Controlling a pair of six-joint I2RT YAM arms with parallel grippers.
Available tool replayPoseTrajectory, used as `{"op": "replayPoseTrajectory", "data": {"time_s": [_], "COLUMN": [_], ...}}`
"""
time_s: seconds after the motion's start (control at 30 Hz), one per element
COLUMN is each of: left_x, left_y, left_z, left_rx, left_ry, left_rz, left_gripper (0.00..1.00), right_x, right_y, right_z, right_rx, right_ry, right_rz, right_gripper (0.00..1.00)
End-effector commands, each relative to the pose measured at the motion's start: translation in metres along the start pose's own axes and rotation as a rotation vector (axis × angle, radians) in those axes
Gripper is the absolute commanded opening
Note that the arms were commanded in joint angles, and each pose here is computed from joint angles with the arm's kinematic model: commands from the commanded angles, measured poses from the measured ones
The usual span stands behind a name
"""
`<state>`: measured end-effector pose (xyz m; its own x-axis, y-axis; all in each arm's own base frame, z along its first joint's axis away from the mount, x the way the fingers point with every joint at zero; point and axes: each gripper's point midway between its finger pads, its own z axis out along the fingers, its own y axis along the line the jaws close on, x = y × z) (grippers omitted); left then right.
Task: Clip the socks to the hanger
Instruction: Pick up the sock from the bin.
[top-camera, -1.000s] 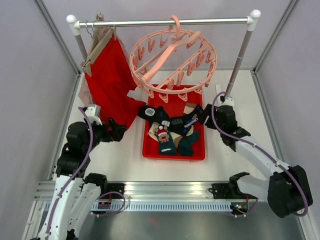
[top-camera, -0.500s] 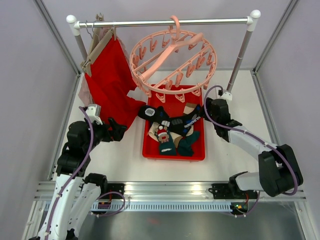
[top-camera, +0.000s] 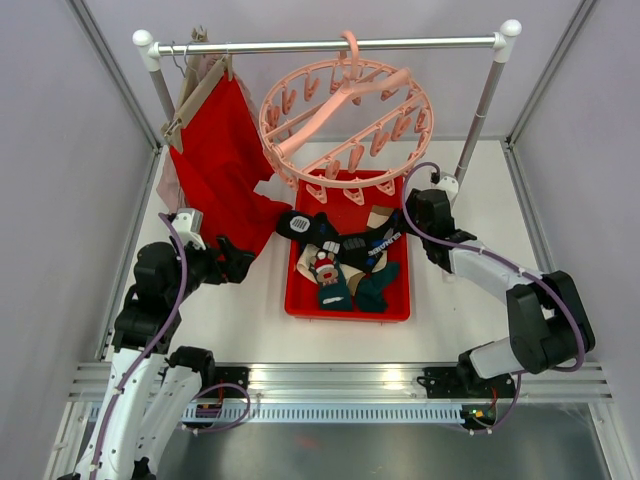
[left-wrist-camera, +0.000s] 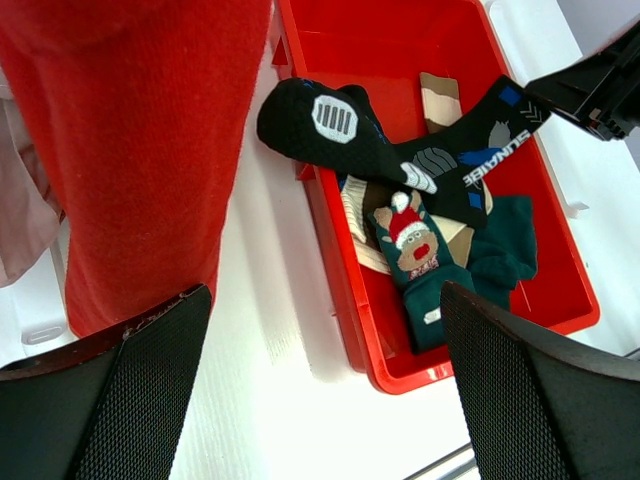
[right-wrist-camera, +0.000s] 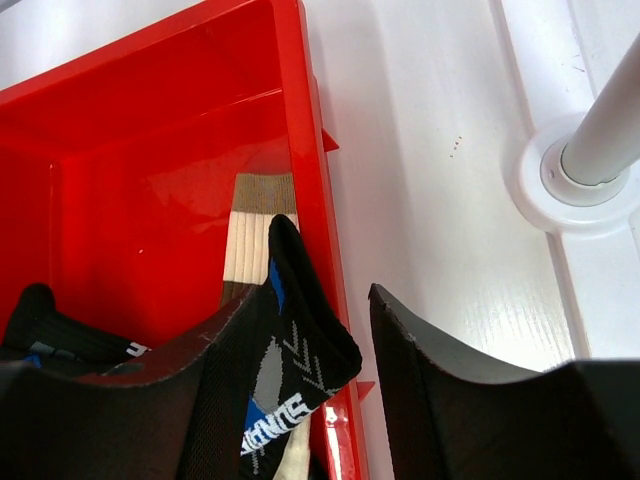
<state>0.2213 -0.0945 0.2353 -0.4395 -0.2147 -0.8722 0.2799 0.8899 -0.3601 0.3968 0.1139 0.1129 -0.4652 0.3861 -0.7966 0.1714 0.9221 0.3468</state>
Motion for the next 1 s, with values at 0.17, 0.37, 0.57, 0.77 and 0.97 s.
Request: {"op": "replayPoseTrajectory", "data": {"time_s": [0.17,0.37,0.57,0.77,0.97], "left_x": [-0.007,-0.007,-0.007,-0.007,-0.007], "left_y": [-0.005,-0.006,-0.005,-0.006,-0.006], "left_z": [0.0,0.0,0.0,0.0,0.001], "left_rx": [0.028,0.031,0.027,0.029,0.029], "left_ry": [-0.03,-0.029,-0.029,-0.028,-0.025], "left_rz": [-0.003,-0.003,-0.004,-0.003,-0.004], "left_gripper": [1.0,1.0,1.0,1.0,1.0], "right_x": [-0.014,-0.007,-0.003,0.002,0.008], "right_y": [0.013,0.014,0.011,0.008,0.0], "right_z": [-0.001,-0.001,-0.002,-0.004,-0.003], "right_rx": [-0.037,-0.05,-0.048,-0.043,-0.011], "right_ry": [-0.032,-0.01,0.002,0.009,0.022], "right_rz": [0.023,0.028,0.027,0.023,0.008], "right_gripper": [0.52,0.5,0.49,0.48,0.46]}}
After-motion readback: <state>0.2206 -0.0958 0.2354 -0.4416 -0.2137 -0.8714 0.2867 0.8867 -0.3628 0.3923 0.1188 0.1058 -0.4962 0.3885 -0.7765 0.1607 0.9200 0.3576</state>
